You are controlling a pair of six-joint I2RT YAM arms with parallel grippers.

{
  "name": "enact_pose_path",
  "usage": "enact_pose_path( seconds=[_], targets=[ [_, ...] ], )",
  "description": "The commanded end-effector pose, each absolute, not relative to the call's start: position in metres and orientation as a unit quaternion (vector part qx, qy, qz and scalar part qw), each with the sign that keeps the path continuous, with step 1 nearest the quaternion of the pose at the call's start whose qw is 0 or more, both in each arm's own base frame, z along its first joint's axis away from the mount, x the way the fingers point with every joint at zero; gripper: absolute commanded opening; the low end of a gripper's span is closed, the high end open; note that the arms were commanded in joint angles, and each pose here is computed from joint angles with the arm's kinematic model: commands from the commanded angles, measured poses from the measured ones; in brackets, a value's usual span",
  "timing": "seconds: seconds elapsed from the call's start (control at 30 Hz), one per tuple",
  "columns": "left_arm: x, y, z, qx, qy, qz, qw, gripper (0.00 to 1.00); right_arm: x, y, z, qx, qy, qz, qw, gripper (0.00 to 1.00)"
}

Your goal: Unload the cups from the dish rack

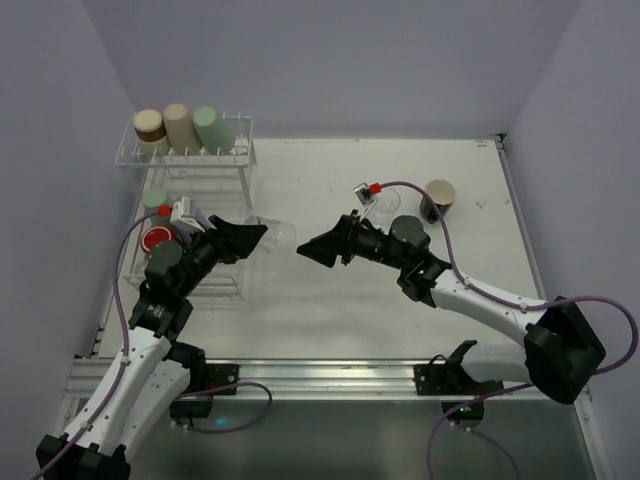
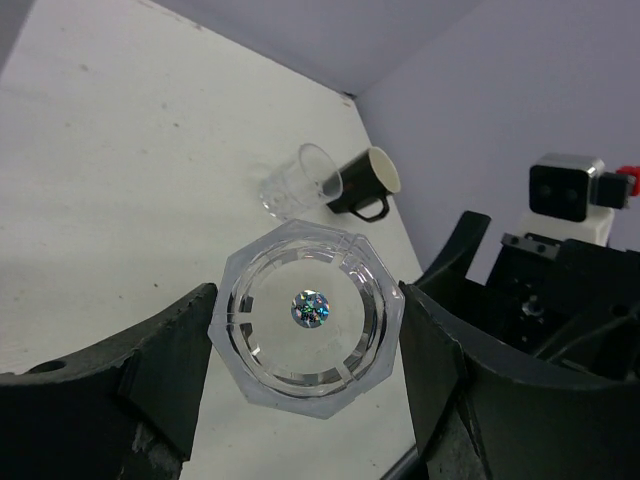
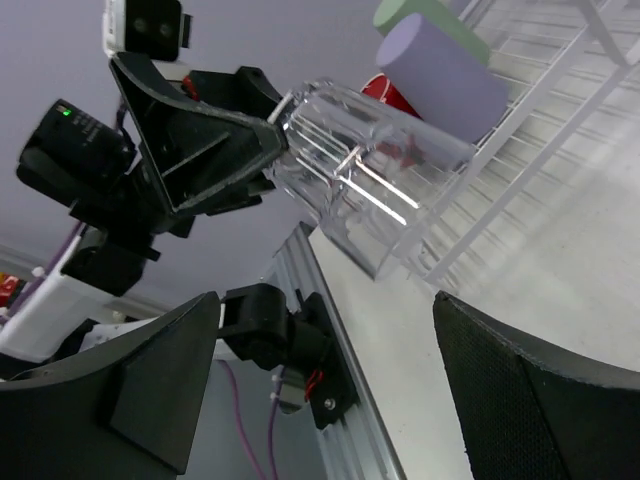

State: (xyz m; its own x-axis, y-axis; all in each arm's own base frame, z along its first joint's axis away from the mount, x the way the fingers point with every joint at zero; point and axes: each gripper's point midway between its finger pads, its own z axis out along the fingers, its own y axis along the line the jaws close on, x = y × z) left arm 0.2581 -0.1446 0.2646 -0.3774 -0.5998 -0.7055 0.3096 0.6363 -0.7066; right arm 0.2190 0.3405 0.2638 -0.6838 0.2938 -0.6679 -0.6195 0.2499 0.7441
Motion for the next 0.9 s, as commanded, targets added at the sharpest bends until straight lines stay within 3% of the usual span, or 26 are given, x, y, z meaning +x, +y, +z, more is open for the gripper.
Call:
enact_pose_path(
  seconds=[0.0,0.3,0.37,0.47,0.5,0.53,0.57,0.6,0.67,0.7,0.77,0.87],
  targets=[
    [0.231,-0.176,0.305,-0.061,0.653,-0.547,0.52,0.1,0.209,0.355,0.311,-0.147,0.628,0.661,0.384,0.89],
    [0.216,-0.186,0.308,-0.049,0.618,-0.608,0.496,0.11,0.204,0.367,0.327,-0.149,0.599,0.696,0.366,0.8],
    [0.216,-0.186,0.304,-0.052,0.619,-0.611,0.491,0.14,0.203,0.368,0.338,-0.146,0.581,0.713,0.364,0.72],
    [0.216,-0.187,0.298,-0.053,0.624,-0.608,0.488,0.3,0.204,0.368,0.351,-0.136,0.559,0.731,0.368,0.61],
    [0.216,-0.188,0.296,-0.051,0.627,-0.607,0.485,0.4,0.207,0.369,0.351,-0.125,0.56,0.735,0.361,0.54],
    [0.217,-0.188,0.294,-0.049,0.629,-0.606,0.484,0.47,0.207,0.369,0.353,-0.124,0.555,0.739,0.363,0.46],
    [0.217,-0.189,0.292,-0.046,0.632,-0.604,0.483,0.54,0.211,0.368,0.355,-0.112,0.554,0.739,0.368,0.3],
    [0.218,-0.189,0.291,-0.04,0.639,-0.595,0.485,0.68,0.212,0.367,0.356,-0.108,0.553,0.738,0.371,0.23],
    [0.219,-0.188,0.291,-0.035,0.649,-0.581,0.491,0.79,0.216,0.367,0.355,-0.106,0.559,0.73,0.378,0.08],
    [0.221,-0.186,0.292,-0.025,0.656,-0.566,0.499,0.87,0.217,0.365,0.359,-0.108,0.559,0.726,0.386,0.04],
    [0.224,-0.183,0.297,-0.013,0.667,-0.541,0.513,0.96,0.23,0.362,0.343,-0.107,0.598,0.689,0.395,0.0],
    [0.231,-0.167,0.303,0.006,0.709,-0.451,0.543,0.99,0.254,0.344,0.319,-0.115,0.671,0.598,0.422,0.0]
  ],
)
